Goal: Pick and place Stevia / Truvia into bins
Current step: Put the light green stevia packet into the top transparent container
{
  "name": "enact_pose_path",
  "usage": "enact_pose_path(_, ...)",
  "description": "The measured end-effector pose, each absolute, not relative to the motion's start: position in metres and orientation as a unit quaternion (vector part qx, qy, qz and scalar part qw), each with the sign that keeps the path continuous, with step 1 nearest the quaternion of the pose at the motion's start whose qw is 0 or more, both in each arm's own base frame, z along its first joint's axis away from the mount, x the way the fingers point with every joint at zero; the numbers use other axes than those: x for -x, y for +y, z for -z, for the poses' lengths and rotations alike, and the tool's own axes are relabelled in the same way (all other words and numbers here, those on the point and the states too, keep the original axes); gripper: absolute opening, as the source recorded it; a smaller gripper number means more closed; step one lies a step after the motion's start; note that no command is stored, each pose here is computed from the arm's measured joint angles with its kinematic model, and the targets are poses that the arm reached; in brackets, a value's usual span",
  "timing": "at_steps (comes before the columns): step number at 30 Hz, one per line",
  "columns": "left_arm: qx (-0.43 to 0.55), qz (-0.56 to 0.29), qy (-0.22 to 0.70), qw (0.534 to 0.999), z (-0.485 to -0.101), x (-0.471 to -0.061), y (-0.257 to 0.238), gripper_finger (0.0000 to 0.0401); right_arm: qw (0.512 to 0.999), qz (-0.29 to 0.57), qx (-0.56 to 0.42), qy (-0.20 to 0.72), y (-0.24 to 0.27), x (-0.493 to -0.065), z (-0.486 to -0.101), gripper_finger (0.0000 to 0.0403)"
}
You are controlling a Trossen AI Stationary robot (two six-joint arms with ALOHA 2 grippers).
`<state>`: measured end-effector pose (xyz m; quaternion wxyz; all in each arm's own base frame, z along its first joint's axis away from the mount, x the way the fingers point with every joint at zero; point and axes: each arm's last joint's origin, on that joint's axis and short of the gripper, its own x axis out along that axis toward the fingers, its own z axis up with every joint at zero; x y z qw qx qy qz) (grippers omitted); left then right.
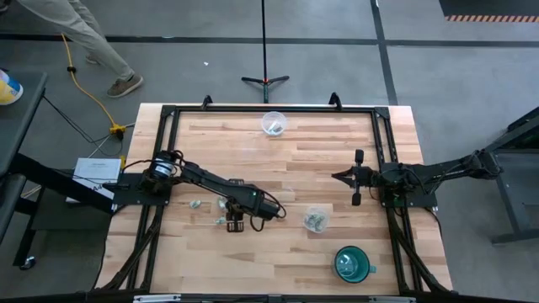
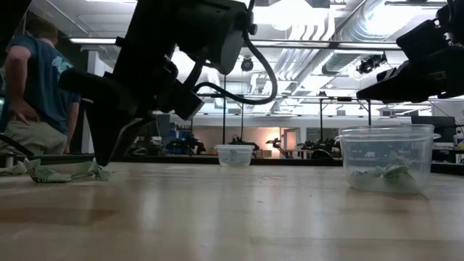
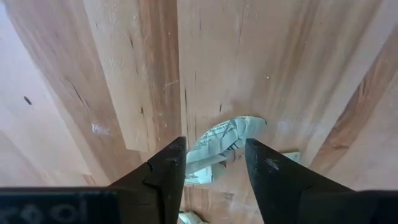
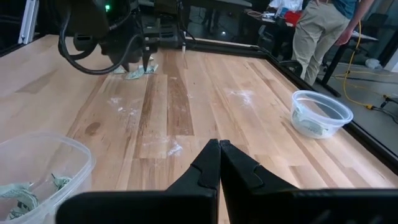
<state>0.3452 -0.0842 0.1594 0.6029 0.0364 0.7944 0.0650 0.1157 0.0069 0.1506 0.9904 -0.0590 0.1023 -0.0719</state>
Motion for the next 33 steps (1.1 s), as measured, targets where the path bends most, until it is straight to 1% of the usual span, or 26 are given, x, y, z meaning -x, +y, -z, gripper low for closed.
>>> enact_pose_path(3,-0.040,-0.055,0.794,0.604,-0.154,-0.344,-0.084,0.0181,0.990,0.072,0.058,0.102,0.007,-0.116,-0.151,0.0000)
enact_pose_path(7,-0.039,-0.047,0.804,0.592,-0.146,-0.338,-0.083,0.0169,0.991,0.072,0.058,0.102,0.007,-0.116,-0.151,0.0000)
enact_pose_path(10,-0.044,-0.051,0.811,0.582,-0.141,-0.333,-0.081,0.0172,0.991,0.072,0.058,0.100,0.007,-0.116,-0.151,0.0000)
enact_pose_path(14,-0.045,-0.049,0.808,0.585,-0.137,-0.331,-0.080,0.0185,0.991,0.072,0.062,0.098,0.007,-0.116,-0.151,0.0000)
enact_pose_path(18,-0.046,-0.013,0.807,0.589,-0.131,-0.329,-0.080,0.0185,0.991,0.072,0.062,0.098,0.007,-0.116,-0.151,0.0000)
enact_pose_path(20,-0.048,-0.008,0.805,0.591,-0.128,-0.328,-0.080,0.0171,0.991,0.072,0.063,0.098,0.007,-0.116,-0.151,0.0000)
enact_pose_path(22,-0.047,-0.004,0.806,0.590,-0.126,-0.327,-0.080,0.0146,0.990,0.072,0.064,0.099,0.007,-0.116,-0.151,0.0000)
enact_pose_path(29,-0.055,0.010,0.804,0.591,-0.127,-0.329,-0.079,0.0025,0.990,0.071,0.065,0.104,0.007,-0.116,-0.150,0.0000)
enact_pose_path(31,-0.057,0.008,0.803,0.593,-0.128,-0.331,-0.076,0.0020,0.990,0.071,0.065,0.104,0.007,-0.116,-0.150,0.0000)
enact_pose_path(33,-0.076,-0.009,0.796,0.601,-0.131,-0.336,-0.071,0.0032,0.990,0.071,0.065,0.105,0.007,-0.116,-0.150,0.0000)
